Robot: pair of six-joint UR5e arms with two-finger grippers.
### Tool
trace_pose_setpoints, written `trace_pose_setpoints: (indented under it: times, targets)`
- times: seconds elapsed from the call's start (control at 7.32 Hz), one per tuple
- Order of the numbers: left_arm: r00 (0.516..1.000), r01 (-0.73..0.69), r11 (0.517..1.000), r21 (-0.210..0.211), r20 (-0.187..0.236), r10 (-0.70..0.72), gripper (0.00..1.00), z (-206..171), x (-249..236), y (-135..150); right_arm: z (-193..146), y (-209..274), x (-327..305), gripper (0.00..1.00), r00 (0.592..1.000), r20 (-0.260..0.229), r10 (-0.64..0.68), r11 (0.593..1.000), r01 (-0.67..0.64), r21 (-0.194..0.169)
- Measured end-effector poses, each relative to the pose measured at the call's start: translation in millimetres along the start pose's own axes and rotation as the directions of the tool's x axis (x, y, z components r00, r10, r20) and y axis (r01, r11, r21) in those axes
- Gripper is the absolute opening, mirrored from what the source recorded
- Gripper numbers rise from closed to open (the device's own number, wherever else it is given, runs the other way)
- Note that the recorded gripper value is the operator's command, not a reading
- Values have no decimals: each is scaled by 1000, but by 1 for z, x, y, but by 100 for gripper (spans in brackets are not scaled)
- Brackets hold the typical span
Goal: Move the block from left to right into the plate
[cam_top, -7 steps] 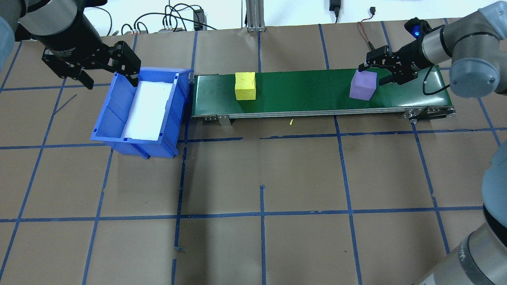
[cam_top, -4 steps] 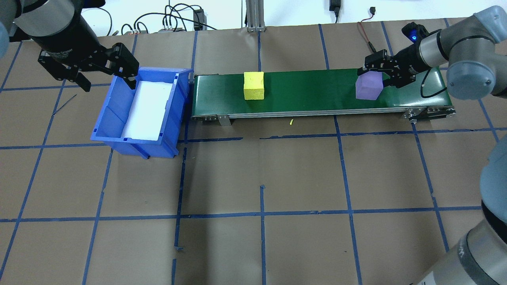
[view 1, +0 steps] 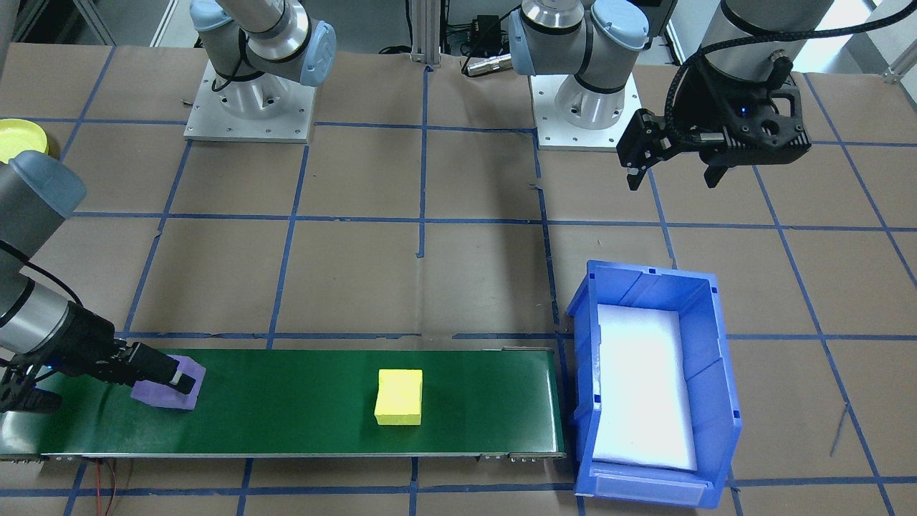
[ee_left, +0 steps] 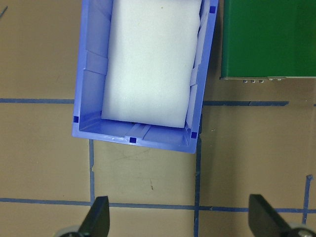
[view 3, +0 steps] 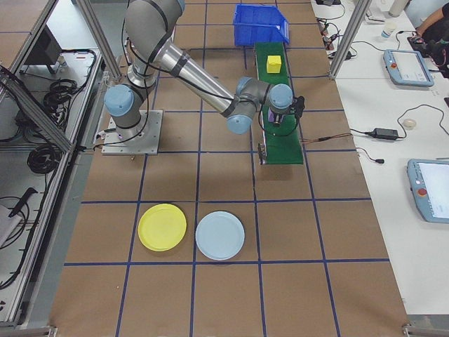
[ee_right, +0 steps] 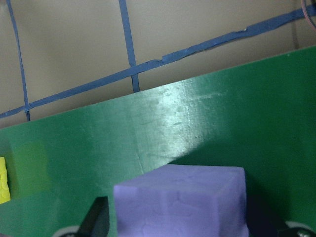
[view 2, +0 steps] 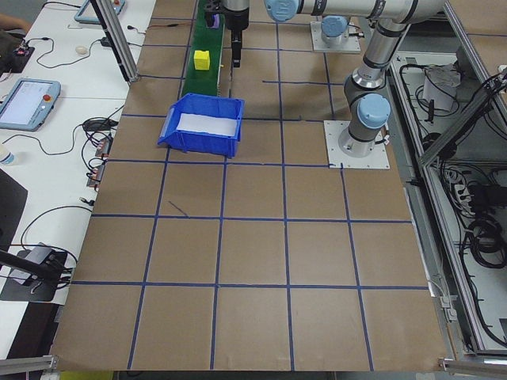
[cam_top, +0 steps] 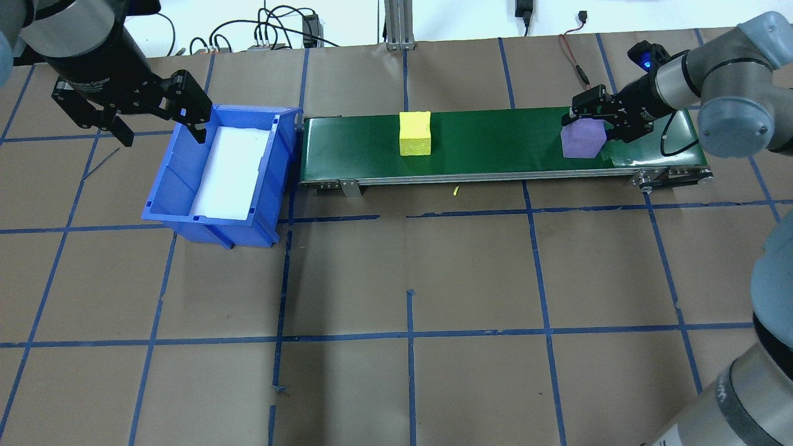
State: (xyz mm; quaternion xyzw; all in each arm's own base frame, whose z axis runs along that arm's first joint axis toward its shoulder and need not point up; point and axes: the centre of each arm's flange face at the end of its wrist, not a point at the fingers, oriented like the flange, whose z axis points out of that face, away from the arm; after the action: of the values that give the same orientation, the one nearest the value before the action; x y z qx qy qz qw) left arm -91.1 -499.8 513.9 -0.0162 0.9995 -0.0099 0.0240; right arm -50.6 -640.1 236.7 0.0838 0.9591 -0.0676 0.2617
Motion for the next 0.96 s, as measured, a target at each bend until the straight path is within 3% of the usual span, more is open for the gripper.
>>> trace_pose_setpoints:
  times: [0.27, 0.55, 0.96]
  targets:
    - [1000, 0, 1000, 1, -3, 0, 100, 0, 1, 2, -1, 2, 4, 51, 998, -43, -51, 999, 50, -12]
    - [1000, -1, 1000, 2, -3, 1, 100, 0, 1, 2, -11, -2, 6, 47, 989, -106, -98, 995, 97, -21]
    - [1000, -2, 1000, 3, -3, 2, 100, 0, 1, 2, -60, -19, 36, 47, 939, -267, -217, 976, 207, -63]
